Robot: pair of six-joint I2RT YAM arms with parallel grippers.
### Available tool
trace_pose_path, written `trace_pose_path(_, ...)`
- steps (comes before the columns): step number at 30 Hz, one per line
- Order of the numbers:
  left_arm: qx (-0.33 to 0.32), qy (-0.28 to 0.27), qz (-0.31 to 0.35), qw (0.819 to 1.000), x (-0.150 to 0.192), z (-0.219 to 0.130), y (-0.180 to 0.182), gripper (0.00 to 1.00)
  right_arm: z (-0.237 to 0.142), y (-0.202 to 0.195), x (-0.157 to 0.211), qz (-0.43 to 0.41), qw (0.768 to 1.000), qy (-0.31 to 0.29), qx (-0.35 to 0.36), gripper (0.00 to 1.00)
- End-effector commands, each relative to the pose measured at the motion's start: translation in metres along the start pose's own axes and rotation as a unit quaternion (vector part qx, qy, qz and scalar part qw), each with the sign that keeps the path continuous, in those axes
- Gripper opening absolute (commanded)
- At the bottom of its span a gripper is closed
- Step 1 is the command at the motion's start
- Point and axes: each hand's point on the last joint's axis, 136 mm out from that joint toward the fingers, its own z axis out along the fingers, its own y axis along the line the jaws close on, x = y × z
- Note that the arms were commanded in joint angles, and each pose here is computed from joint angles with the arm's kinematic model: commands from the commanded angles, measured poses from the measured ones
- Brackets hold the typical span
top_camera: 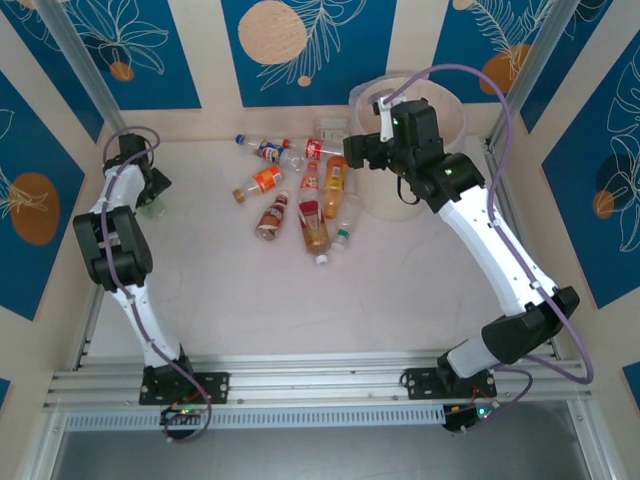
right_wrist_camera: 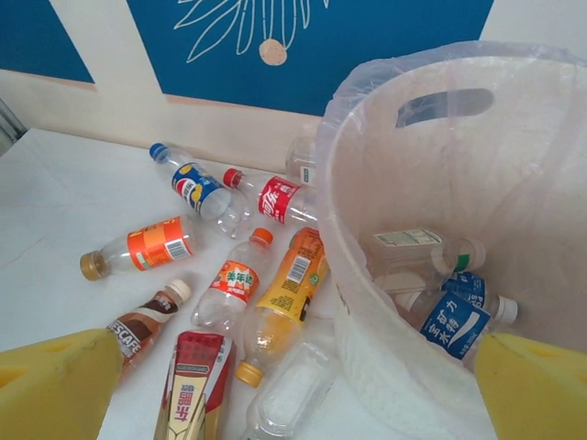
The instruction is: Put the plastic bottles in the bin
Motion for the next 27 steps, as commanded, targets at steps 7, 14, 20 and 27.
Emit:
trace_pose_path(7, -0.008, 0.044, -0.010, 0.999, 0.006, 0.032, 0.001, 1.00, -0.019, 0.003, -0.014, -0.009, 0.999, -0.044, 0.005, 0.99)
trace_pose_path(14, -0.022, 0.066, 0.001, 0.998, 0.015, 0.049, 0.004, 1.00, -0.019, 0.004, -0.013, -0.015, 0.999, -0.047, 0.008, 0.99)
trace_pose_path(20, -0.028, 0.077, 0.010, 0.997, 0.021, 0.055, 0.006, 0.89, -0.018, 0.004, -0.011, -0.014, 0.999, -0.049, 0.008, 0.99)
trace_pose_path(27, -0.025, 0.088, 0.014, 0.996, 0.031, 0.062, 0.006, 0.65, -0.019, 0.006, -0.014, -0.010, 0.998, -0.056, 0.004, 0.99)
